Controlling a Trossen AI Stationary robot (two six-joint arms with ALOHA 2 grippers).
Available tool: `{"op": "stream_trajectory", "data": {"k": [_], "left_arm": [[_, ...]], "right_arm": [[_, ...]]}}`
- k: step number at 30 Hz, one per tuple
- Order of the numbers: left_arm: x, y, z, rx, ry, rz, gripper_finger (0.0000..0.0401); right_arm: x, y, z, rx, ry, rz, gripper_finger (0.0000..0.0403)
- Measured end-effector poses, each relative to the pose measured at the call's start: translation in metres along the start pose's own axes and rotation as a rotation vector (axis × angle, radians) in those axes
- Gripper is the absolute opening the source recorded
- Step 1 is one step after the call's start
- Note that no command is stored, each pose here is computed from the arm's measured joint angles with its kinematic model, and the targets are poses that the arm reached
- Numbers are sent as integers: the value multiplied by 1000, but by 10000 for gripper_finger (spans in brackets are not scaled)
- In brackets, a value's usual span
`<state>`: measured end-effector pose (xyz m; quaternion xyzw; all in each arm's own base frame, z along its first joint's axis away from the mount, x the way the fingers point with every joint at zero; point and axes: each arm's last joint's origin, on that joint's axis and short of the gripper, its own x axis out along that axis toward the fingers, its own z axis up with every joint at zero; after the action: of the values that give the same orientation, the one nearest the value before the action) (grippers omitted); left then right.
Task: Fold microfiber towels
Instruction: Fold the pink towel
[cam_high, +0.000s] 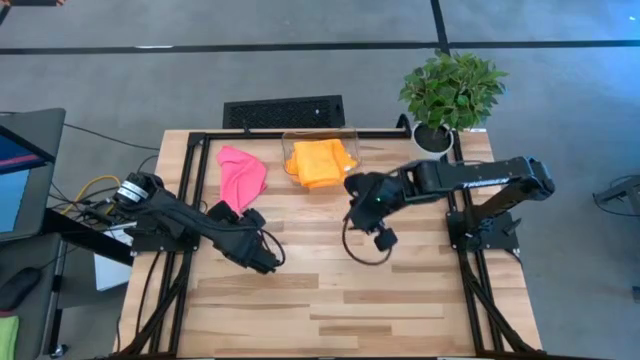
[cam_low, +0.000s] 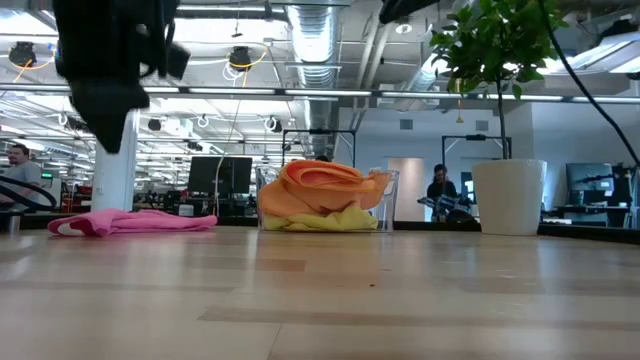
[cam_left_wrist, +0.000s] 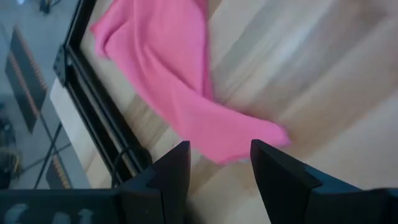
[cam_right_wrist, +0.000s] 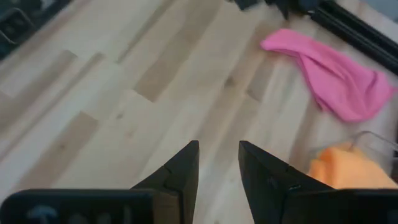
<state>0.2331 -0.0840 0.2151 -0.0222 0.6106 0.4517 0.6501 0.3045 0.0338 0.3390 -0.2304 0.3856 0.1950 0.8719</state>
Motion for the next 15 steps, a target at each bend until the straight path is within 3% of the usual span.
{"op": "stream_trajectory", "data": {"k": [10,15], "left_arm": [[66,7,-11,-180,63,120,162],[98,2,-15,-174,63,48,162]], "right_arm": [[7,35,21,2,-13,-13,134],[7,41,26,23,-40,-16,133]]}}
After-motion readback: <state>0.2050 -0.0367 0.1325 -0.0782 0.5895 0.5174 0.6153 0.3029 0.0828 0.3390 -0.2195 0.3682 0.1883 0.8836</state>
